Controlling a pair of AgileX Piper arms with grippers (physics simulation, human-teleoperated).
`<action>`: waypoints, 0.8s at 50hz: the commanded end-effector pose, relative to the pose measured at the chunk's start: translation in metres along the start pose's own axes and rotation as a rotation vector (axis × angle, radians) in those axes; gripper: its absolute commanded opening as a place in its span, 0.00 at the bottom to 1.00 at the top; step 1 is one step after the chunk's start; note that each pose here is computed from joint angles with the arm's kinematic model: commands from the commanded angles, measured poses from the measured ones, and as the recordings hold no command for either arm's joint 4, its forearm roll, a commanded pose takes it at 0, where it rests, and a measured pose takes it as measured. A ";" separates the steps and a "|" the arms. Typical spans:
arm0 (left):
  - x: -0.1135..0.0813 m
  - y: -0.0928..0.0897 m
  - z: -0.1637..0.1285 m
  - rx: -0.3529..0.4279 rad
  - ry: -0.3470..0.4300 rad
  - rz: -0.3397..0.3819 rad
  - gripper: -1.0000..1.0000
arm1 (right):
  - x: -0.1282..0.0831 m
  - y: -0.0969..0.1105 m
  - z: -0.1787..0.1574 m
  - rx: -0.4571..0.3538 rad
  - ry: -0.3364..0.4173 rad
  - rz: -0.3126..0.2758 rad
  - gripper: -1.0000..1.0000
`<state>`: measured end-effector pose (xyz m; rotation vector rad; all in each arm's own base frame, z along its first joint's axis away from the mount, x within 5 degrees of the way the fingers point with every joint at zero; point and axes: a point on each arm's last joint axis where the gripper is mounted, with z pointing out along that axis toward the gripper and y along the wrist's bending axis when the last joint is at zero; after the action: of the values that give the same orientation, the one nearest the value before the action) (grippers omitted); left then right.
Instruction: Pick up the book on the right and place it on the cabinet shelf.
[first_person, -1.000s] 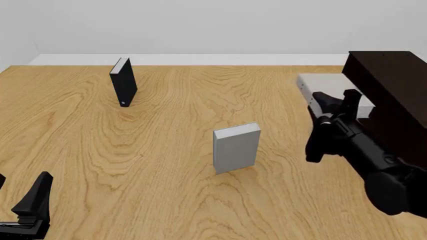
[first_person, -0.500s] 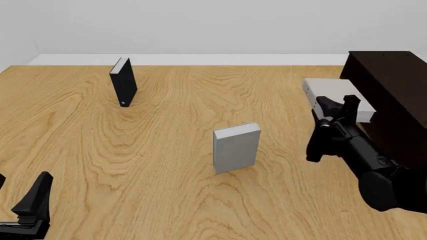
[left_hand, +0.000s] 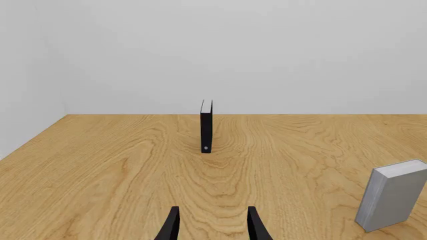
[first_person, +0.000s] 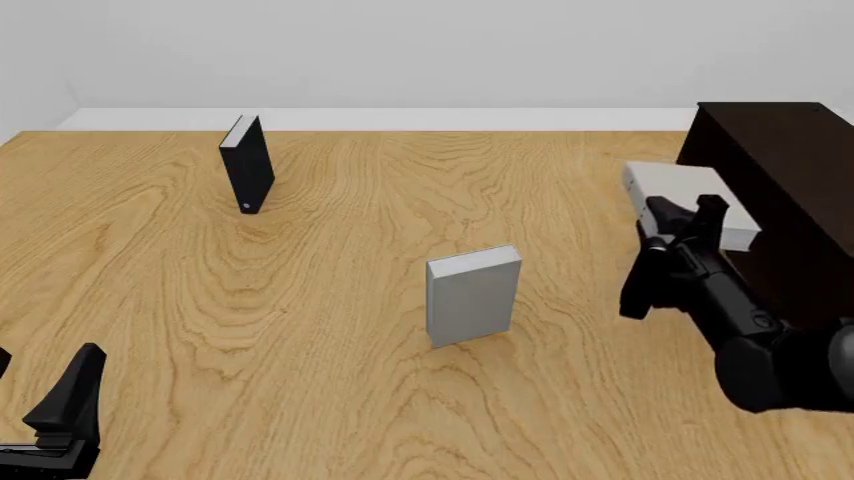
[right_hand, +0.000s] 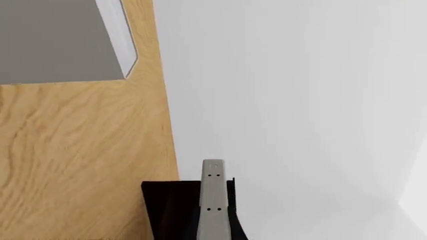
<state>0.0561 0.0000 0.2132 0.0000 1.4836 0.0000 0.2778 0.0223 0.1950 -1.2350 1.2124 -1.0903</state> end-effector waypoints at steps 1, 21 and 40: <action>0.000 0.000 0.000 0.000 0.000 0.000 1.00 | 0.008 -0.005 0.008 0.042 0.024 0.024 0.00; 0.000 0.000 0.000 0.000 0.000 0.000 1.00 | 0.020 0.004 0.016 0.041 0.061 0.046 0.00; 0.000 0.000 0.000 0.000 0.000 0.000 1.00 | 0.031 0.010 0.027 0.042 0.093 0.046 0.00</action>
<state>0.0561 0.0000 0.2132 0.0000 1.4836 0.0000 0.3005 -0.0011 0.1807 -1.1673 1.2822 -1.1313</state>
